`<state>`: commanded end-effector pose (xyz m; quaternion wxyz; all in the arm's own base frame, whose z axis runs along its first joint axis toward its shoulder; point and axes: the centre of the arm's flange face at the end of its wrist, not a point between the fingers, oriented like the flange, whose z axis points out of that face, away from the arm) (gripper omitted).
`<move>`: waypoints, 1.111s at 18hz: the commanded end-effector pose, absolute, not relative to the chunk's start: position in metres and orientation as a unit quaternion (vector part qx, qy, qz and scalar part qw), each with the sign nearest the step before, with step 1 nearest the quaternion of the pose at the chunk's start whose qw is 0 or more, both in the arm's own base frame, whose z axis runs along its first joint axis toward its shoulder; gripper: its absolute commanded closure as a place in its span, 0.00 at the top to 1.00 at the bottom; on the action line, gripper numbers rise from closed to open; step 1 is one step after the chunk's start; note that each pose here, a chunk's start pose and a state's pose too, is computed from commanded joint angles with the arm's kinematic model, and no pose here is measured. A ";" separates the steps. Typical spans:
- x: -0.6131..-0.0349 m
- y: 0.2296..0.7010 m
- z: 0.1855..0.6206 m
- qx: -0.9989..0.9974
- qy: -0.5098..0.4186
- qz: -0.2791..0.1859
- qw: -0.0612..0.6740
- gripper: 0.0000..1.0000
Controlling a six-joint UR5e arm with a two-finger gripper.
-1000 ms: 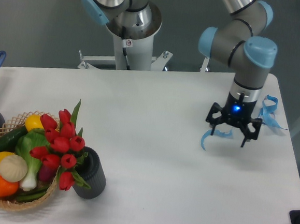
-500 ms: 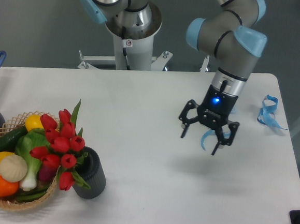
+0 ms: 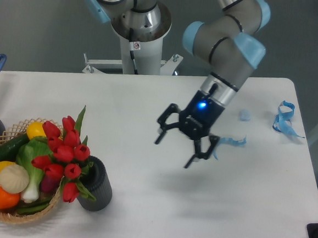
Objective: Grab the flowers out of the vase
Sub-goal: 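Lower the open gripper around the tulip stems above the vase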
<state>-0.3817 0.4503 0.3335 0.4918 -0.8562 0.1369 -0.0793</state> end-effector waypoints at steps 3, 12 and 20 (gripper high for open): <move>-0.366 0.463 0.342 -0.848 0.155 -0.085 0.499 1.00; -0.329 0.498 0.334 -0.837 0.206 -0.103 0.496 1.00; -0.307 0.538 0.315 -0.829 0.234 -0.132 0.490 1.00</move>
